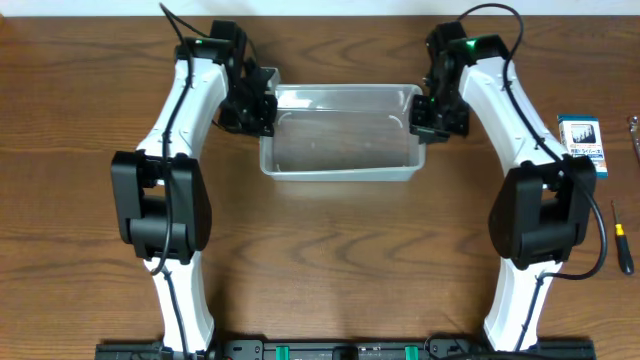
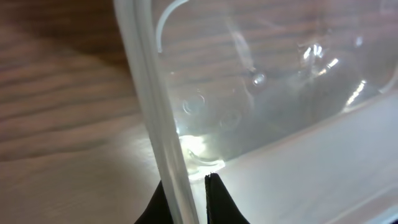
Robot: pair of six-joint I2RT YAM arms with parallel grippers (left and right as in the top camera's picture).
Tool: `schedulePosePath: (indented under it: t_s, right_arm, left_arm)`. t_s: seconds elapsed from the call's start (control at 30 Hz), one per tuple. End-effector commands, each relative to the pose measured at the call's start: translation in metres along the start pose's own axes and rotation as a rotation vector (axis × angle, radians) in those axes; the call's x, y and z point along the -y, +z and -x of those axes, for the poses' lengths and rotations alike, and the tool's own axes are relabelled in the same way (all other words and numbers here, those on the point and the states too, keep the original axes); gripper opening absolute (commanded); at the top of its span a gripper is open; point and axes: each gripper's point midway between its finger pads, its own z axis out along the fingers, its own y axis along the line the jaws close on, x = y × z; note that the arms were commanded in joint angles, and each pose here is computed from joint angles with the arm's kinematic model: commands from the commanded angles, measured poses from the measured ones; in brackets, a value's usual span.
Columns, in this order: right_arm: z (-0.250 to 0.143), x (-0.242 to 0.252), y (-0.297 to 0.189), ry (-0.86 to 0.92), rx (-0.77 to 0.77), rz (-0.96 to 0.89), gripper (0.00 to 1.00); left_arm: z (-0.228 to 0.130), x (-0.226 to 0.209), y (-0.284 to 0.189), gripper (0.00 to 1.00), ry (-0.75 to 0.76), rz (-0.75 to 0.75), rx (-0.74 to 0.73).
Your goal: Pack container
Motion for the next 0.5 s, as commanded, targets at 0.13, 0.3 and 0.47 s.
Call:
schedulePosePath:
  t_s: [0.13, 0.3, 0.47]
  right_arm:
    - [-0.005, 0.021, 0.001, -0.034, -0.032, -0.056, 0.01]
    - [-0.014, 0.023, -0.010, -0.051, -0.041, -0.062, 0.01]
    - [-0.018, 0.023, -0.025, -0.066, -0.018, -0.055, 0.01]
  left_arm:
    - [-0.008, 0.032, -0.007, 0.06, 0.057, -0.050, -0.021]
    - [-0.019, 0.042, -0.004, 0.06, 0.043, -0.055, -0.070]
    - [-0.028, 0.049, -0.003, 0.06, 0.046, -0.058, -0.110]
